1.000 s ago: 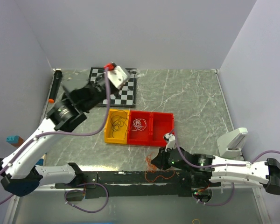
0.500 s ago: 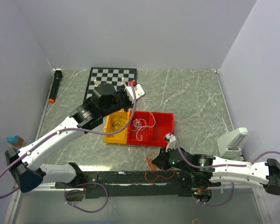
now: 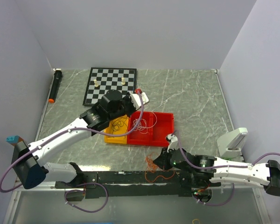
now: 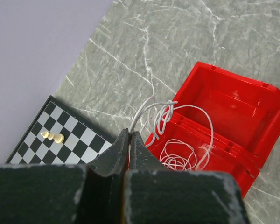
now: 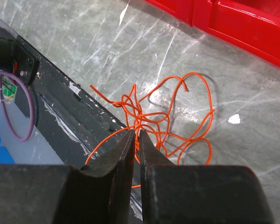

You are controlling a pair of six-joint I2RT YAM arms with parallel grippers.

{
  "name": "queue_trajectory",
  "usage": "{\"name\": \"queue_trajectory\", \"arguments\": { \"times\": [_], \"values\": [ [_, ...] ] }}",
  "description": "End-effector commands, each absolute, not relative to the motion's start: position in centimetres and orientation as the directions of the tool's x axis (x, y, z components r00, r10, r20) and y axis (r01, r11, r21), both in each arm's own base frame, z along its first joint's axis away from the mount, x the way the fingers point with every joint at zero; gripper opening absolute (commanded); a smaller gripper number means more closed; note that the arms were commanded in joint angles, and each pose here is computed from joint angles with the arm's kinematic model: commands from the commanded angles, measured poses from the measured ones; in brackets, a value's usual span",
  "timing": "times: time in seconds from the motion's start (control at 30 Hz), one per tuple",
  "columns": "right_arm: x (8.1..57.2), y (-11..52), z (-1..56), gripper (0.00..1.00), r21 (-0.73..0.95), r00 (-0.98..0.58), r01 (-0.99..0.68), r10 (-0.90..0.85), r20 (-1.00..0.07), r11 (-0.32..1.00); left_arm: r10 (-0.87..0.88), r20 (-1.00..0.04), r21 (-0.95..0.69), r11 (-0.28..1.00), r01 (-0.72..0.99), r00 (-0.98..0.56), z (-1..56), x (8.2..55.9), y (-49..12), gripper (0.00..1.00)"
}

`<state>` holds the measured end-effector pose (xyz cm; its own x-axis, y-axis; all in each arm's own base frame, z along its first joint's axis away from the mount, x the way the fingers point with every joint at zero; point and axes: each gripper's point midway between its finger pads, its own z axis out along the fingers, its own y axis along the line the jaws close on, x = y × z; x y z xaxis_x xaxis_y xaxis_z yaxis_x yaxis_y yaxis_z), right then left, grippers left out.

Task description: Untangle the cables

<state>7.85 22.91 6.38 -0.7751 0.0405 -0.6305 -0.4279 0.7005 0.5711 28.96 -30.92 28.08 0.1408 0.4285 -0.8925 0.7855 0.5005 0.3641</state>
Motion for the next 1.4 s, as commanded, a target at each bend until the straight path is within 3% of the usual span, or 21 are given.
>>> {"name": "queue_trajectory", "arguments": {
  "times": [0.0,0.2,0.47,0.8,1.03,1.3,1.37],
  "values": [
    [8.2,23.0,6.9,0.15,0.564,-0.757,-0.439,0.051,-0.652,0.7,0.418,-0.888,0.401,0.508,0.763,0.189,28.4,29.3,-31.2,0.01],
    [8.2,22.8,6.7,0.15,0.56,-0.754,-0.44,0.05,-0.655,0.703,0.507,-0.852,0.432,0.537,0.724,0.131,24.4,30.1,-29.5,0.01],
    [8.3,22.9,7.5,0.15,0.55,-0.747,-0.451,0.04,-0.664,0.702,0.488,-0.865,0.438,0.616,0.655,0.119,24.8,30.5,-27.7,0.01],
    [8.3,22.9,7.1,0.17,0.552,-0.762,-0.425,0.046,-0.646,0.717,0.6,-0.769,0.502,0.351,0.791,0.222,20.5,26.6,-30.3,0.08],
    [8.6,22.5,7.5,0.17,0.558,-0.754,-0.416,0.072,-0.653,0.718,0.659,-0.71,0.523,0.258,0.812,0.248,17.2,25.7,-31.1,0.13],
    [8.8,22.4,7.5,0.17,0.562,-0.751,-0.407,0.086,-0.655,0.72,0.693,-0.7,0.494,0.292,0.819,0.176,14.0,25.9,-30.2,0.28],
    [8.8,22.5,7.6,0.17,0.562,-0.749,-0.411,0.085,-0.657,0.718,0.683,-0.713,0.475,0.303,0.826,0.159,13.9,25.9,-30.4,0.53]
  ]
}}
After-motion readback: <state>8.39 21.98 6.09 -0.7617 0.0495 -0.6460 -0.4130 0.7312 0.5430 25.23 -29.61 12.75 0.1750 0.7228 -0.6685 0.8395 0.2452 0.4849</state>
